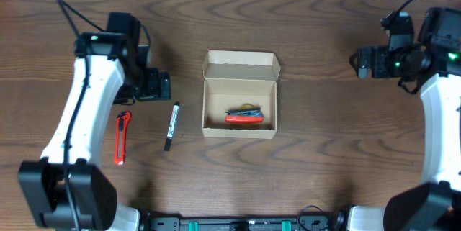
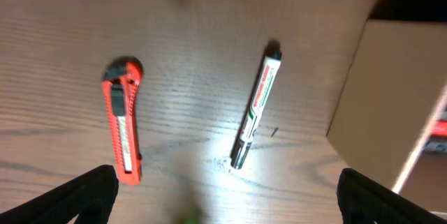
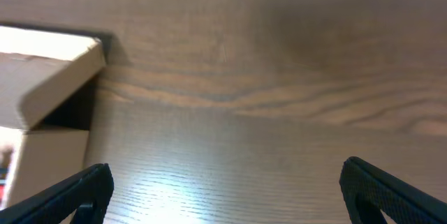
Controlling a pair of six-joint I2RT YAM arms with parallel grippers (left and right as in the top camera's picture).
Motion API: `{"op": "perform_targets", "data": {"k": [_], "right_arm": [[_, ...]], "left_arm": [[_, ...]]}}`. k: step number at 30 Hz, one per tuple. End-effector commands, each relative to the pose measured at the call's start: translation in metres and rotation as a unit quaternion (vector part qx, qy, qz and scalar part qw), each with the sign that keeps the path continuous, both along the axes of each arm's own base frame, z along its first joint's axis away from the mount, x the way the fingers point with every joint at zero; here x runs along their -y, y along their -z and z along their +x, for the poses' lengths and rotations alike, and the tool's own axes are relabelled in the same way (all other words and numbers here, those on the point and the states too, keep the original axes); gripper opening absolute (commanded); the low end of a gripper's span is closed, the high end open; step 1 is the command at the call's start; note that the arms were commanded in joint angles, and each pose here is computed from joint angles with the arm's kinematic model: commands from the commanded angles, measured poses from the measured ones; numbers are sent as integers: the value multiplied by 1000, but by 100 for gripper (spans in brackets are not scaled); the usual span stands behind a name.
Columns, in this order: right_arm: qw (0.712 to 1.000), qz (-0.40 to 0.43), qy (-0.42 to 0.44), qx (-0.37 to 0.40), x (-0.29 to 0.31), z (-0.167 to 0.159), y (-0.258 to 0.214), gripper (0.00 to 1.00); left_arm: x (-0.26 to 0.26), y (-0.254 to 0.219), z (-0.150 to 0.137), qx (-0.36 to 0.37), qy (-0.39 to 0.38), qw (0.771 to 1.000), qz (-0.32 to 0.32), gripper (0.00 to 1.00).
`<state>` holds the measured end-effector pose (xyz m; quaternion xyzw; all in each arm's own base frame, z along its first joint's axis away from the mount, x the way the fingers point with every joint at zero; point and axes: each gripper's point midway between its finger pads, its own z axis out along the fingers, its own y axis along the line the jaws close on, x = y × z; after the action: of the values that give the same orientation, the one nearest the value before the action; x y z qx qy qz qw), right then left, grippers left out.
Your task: Pack container
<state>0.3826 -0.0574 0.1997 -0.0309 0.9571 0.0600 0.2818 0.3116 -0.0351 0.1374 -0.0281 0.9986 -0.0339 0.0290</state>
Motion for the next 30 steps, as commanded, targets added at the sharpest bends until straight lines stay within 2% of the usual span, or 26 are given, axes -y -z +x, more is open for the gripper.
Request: {"op": "perform_targets", "data": {"k": [1, 4, 6, 9, 15, 23, 30], "right_arm": [[999, 21, 22, -44, 3, -5, 36, 99], [998, 25, 25, -52, 3, -6, 49, 99], [998, 25, 25, -52, 3, -6, 53, 99], [998, 25, 25, -52, 3, -6, 54, 99], [998, 25, 25, -53, 3, -6, 54, 99], [997, 27, 25, -61, 2, -10, 56, 99], [997, 30, 24, -72, 0, -15, 58, 99]], "left_arm": [[0, 14, -5, -21, 38, 998, 46, 94], [4, 27, -12, -28, 63, 994, 79, 94], [12, 39, -15, -26, 80, 993, 87, 91], [26, 60, -20, -19, 105, 991, 87, 87], [46, 96, -32, -7, 137, 987, 77, 87], [55, 120, -37, 8, 117, 992, 46, 84], [49, 142, -50, 4, 83, 995, 46, 84]]}}
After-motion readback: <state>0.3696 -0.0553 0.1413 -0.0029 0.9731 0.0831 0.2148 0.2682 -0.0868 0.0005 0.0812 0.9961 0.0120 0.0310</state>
